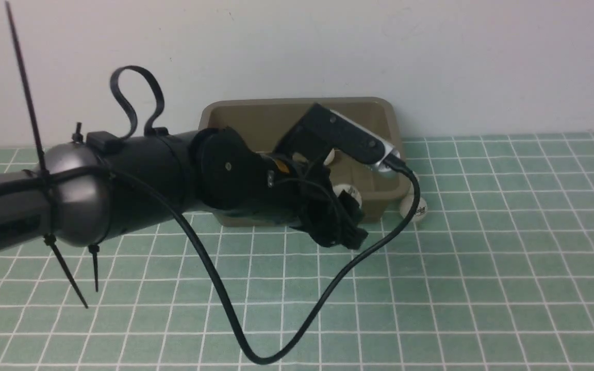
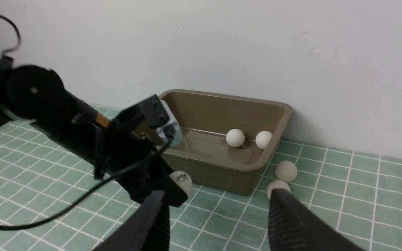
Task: Put the table tennis balls in the box on the green coffee tablecloth.
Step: 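Drop the ball into the bin, then reach for and grasp a ping pong ball on the table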
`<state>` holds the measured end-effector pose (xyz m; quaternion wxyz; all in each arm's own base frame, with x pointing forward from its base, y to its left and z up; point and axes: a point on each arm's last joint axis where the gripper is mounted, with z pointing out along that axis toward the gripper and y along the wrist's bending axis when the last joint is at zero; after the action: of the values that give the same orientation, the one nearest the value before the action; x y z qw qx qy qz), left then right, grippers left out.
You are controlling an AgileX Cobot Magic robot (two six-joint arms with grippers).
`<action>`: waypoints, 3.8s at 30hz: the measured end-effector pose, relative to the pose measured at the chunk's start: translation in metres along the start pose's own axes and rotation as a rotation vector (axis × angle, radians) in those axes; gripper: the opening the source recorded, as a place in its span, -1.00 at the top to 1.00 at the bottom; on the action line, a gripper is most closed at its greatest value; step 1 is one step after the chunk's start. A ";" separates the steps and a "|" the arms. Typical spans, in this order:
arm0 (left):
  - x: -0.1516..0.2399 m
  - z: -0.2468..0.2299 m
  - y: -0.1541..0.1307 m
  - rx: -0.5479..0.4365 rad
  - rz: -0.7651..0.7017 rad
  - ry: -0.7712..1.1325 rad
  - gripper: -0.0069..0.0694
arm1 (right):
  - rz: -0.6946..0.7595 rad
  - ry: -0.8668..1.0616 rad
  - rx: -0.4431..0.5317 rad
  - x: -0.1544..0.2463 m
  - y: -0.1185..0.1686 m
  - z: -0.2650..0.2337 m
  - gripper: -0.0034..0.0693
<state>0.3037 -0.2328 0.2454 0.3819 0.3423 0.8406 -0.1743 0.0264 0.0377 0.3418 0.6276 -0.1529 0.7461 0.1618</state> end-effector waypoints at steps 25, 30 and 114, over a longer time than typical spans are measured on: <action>0.007 0.035 0.092 -0.369 0.159 -0.134 -0.42 | -0.005 0.006 -0.005 0.001 0.000 0.000 -0.07; -0.027 -0.016 0.059 -0.261 0.082 -0.235 -0.44 | -0.007 0.000 -0.001 0.000 0.000 0.000 -0.07; -0.001 -0.255 -0.012 -0.127 -0.079 0.050 -0.22 | 0.000 0.622 -0.328 0.137 -0.154 0.391 -0.45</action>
<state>0.1624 -0.0998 0.4115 0.3744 0.2881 0.8722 -0.1271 0.4169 0.0652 0.1368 0.3375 -0.2938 0.8655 0.2253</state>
